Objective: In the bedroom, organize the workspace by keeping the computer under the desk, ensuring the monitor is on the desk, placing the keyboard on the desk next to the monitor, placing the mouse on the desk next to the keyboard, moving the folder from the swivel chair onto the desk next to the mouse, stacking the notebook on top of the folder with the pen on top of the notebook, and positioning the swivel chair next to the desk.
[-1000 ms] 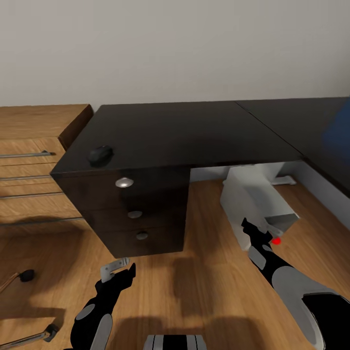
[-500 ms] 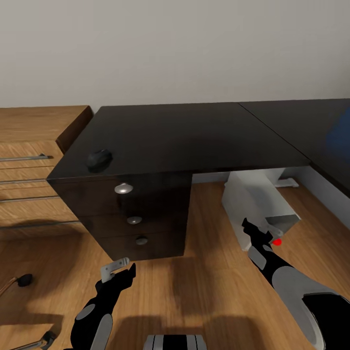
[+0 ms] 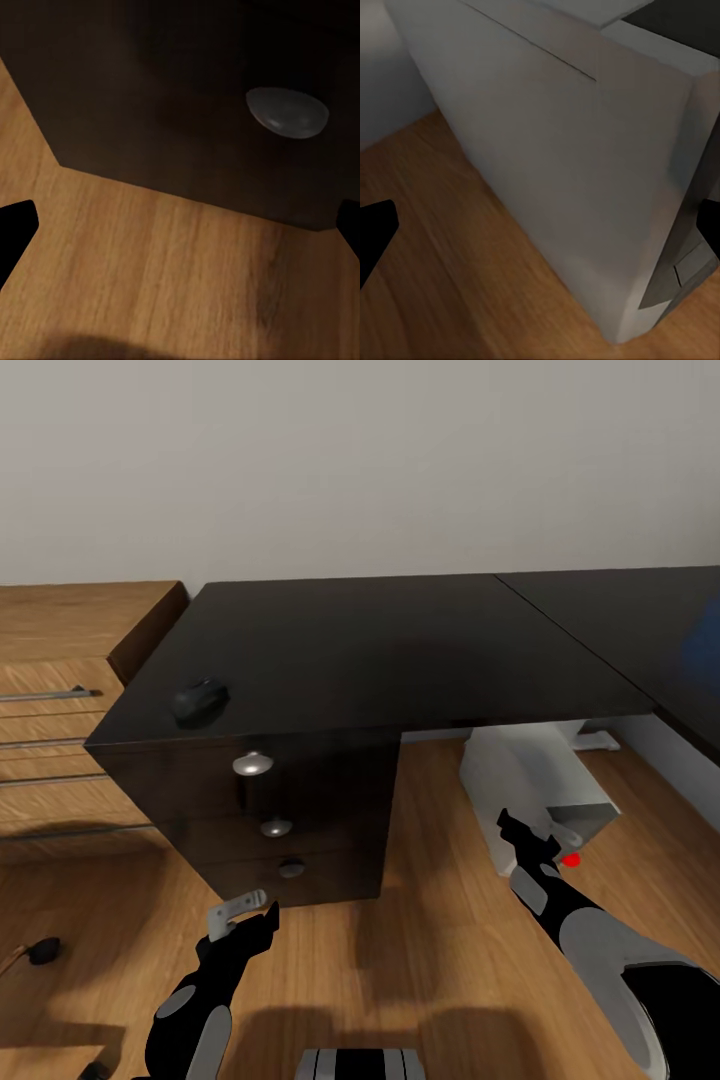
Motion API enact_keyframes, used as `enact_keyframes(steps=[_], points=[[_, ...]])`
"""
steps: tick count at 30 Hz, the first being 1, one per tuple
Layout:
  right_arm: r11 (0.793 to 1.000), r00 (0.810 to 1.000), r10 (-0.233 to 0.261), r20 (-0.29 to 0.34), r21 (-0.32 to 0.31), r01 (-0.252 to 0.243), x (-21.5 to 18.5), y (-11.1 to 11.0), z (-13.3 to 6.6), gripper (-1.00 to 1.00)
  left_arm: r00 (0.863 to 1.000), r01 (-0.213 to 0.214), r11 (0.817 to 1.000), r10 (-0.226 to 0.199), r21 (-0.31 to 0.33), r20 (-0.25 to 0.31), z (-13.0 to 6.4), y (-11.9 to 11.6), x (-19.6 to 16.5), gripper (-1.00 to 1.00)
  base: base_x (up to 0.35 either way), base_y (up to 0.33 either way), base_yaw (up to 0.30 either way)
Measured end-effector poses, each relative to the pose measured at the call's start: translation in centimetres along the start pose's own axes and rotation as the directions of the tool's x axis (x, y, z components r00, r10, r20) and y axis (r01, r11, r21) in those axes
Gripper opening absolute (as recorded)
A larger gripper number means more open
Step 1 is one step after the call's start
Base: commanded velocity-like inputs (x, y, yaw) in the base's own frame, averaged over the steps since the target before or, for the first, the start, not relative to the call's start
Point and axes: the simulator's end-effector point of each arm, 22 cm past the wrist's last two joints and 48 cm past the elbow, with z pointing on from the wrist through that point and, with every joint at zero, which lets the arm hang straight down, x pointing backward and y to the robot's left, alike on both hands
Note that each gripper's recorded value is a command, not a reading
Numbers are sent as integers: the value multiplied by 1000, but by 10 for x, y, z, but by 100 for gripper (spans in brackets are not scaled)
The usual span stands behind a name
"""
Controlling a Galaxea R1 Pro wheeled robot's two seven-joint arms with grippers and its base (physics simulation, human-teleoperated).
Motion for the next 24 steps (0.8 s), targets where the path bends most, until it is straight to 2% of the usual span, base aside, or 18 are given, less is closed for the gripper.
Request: enact_keyframes(steps=[12, 24], points=[[1000, 1000, -11, 2, -9, 11, -1, 2, 0, 100, 1000, -1, 1000, 1, 1, -1, 0, -1, 0, 100, -17, 0, 0], [1000, 1000, -11, 12, -9, 11, -2, 2, 0, 100, 1000, -3, 1000, 3, 6, -2, 0, -3, 1, 100, -307, 0, 0]])
